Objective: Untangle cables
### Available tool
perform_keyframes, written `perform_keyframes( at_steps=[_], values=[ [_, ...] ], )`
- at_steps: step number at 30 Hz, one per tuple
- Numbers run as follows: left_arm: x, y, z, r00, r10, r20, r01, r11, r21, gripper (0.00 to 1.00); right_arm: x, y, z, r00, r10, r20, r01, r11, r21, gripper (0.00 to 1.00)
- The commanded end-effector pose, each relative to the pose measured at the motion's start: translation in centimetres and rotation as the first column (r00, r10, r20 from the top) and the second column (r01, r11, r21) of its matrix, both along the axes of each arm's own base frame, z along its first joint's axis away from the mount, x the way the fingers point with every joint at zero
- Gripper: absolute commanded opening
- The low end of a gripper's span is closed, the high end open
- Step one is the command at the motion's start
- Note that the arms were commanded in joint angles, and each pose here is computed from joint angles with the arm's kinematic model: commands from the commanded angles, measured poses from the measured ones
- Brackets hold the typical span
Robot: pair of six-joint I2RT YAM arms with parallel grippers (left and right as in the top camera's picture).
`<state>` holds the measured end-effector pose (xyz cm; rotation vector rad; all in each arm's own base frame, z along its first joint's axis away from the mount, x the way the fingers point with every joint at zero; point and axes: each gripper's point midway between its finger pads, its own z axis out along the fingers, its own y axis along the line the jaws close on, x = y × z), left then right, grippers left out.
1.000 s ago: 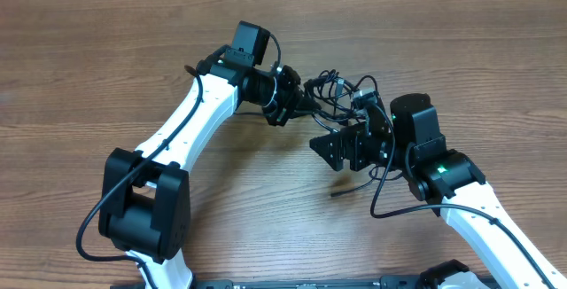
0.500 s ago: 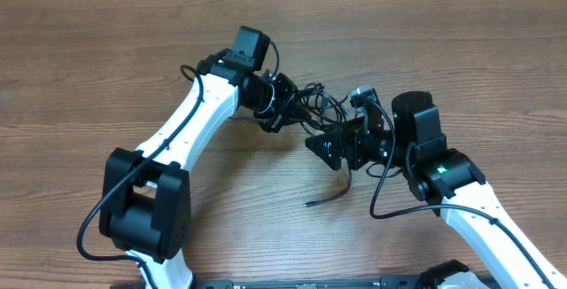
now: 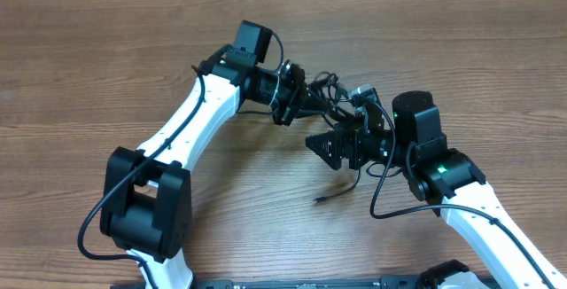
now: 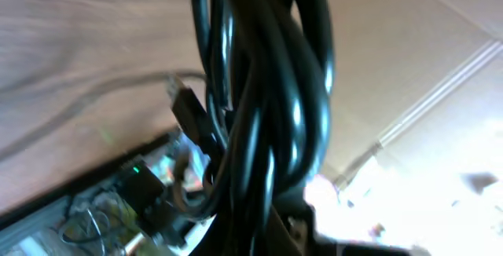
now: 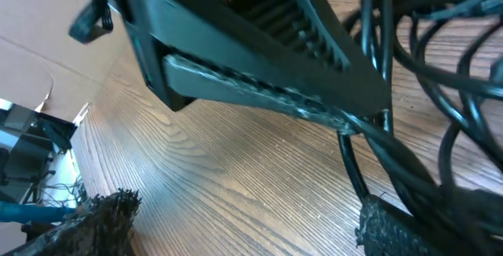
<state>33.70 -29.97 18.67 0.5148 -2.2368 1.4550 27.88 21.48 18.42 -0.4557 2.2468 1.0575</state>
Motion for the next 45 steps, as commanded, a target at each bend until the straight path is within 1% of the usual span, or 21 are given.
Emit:
perform_keyframes(
  at_steps=[1,6,12,16,19,22,24,27,29,31,33,36,41,45],
  values=[
    [-1.6,-0.6,4.0,0.993,-0.108,-0.043,0.098,0.977,-0.187,0.04,0.3,0.0,0.6,1.0,0.001,0.023,-0.001,1.0,0.001,0.9],
    [-2.5,-0.6,5.3,0.985,-0.159,-0.062,0.138,0.955,-0.262,0.04,0.3,0.0,0.6,1.0,0.001,0.022,-0.001,1.0,0.001,0.9],
    [-3.6,-0.3,7.2,0.97,-0.232,-0.08,0.188,0.912,-0.365,0.04,0.3,0.0,0.6,1.0,0.001,0.022,-0.001,1.0,0.001,0.9],
    [-3.3,-0.2,7.2,0.972,-0.225,-0.063,0.187,0.912,-0.364,0.04,0.3,0.0,0.5,1.0,0.001,0.02,-0.001,1.0,0.0,0.9],
    [-2.0,0.1,6.3,0.985,-0.167,-0.039,0.147,0.939,-0.311,0.04,0.2,0.0,0.4,1.0,0.003,0.011,-0.003,1.0,-0.002,0.9],
    [0.3,0.9,4.0,0.999,-0.053,-0.007,0.051,0.981,-0.188,0.04,-0.1,0.2,0.6,1.0,0.02,0.008,-0.02,1.0,0.012,0.89],
    [1.6,1.5,2.5,0.999,0.01,0.033,-0.007,0.994,-0.106,0.04,-0.2,0.5,0.8,0.999,0.034,0.012,-0.034,0.999,0.026,0.88],
    [3.0,2.4,0.7,0.994,0.075,0.073,-0.075,0.997,-0.001,0.04,-0.2,0.8,1.5,0.998,0.052,0.032,-0.054,0.997,0.051,0.87],
    [3.4,3.0,-0.3,0.992,0.106,0.073,-0.11,0.992,0.057,0.04,0.1,0.9,1.9,0.997,0.051,0.058,-0.055,0.997,0.059,0.87],
    [3.7,3.5,-1.0,0.989,0.128,0.071,-0.135,0.986,0.1,0.04,0.4,1.1,2.5,0.995,0.05,0.088,-0.056,0.996,0.068,0.88],
    [3.4,3.7,-1.4,0.99,0.133,0.048,-0.138,0.983,0.119,0.04,0.7,1.1,3.0,0.992,0.048,0.115,-0.057,0.996,0.075,0.88],
    [2.6,3.4,-0.8,0.994,0.108,0.007,-0.109,0.991,0.082,0.04,1.4,1.0,3.3,0.989,0.027,0.147,-0.037,0.997,0.072,0.88],
    [0.9,2.5,1.8,0.998,0.023,-0.05,-0.027,0.997,-0.07,0.04,2.2,0.8,3.8,0.983,-0.005,0.184,-0.007,0.998,0.066,0.88],
    [-0.5,1.9,4.0,0.995,-0.061,-0.078,0.044,0.979,-0.2,0.04,2.4,0.7,3.9,0.98,-0.013,0.198,0.001,0.998,0.065,0.88]
  ],
)
